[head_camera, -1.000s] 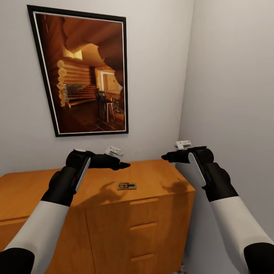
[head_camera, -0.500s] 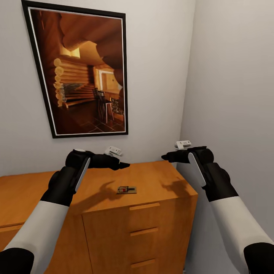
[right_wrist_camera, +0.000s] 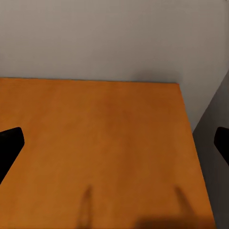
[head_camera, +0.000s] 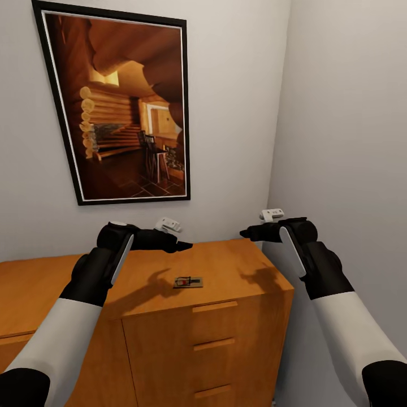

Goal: Take the four mousetraps from the cabinet in the bathroom and place them on the bathroom floor. Make sure all four end up on the same floor surface, and ensure that at least two of them are either under or directly next to the same bathroom sink.

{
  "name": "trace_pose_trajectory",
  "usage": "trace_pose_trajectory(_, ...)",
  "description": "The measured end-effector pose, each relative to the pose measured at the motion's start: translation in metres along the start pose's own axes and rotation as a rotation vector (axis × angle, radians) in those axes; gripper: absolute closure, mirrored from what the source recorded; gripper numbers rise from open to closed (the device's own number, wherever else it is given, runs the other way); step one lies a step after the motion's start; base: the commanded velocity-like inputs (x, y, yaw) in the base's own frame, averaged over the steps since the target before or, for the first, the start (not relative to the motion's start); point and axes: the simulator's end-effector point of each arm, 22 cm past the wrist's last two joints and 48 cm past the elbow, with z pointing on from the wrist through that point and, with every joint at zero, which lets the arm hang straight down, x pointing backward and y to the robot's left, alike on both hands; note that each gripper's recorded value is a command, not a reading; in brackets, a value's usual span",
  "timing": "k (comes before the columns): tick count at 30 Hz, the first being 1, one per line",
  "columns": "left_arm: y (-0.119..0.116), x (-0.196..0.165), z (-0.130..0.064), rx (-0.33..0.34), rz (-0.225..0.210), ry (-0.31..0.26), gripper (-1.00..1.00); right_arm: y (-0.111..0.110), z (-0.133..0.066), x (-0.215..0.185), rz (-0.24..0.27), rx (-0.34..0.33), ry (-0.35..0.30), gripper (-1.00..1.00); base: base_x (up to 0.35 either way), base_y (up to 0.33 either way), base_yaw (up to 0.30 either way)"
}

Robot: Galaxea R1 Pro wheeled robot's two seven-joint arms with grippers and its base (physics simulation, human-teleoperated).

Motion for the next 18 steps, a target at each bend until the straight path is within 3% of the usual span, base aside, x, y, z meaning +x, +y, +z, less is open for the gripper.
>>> trace_pose_trajectory(4, 0.002, 0.003, -0.003, 0.007, 0.006, 0.005, -1.0, 0.0, 0.0, 0.0, 0.0, 0.0, 0.0, -1.0, 0.0, 0.0, 0.0)
trace_pose_trajectory(7, -0.006, 0.012, -0.005, 0.06, 0.041, 0.031, -1.0, 0.0, 0.0, 0.0, 0.0, 0.0, 0.0, -1.0, 0.0, 0.0, 0.0)
trace_pose_trajectory(9, -0.025, 0.026, -0.004, 0.146, 0.115, 0.071, -1.0, 0.0, 0.0, 0.0, 0.0, 0.0, 0.0, -1.0, 0.0, 0.0, 0.0)
trace_pose_trajectory(11, -0.032, 0.034, -0.005, 0.185, 0.149, 0.09, -1.0, 0.0, 0.0, 0.0, 0.0, 0.0, 0.0, -1.0, 0.0, 0.0, 0.0)
trace_pose_trajectory(18, -0.039, 0.051, -0.006, 0.242, 0.193, 0.128, -1.0, 0.0, 0.0, 0.0, 0.0, 0.0, 0.0, -1.0, 0.0, 0.0, 0.0)
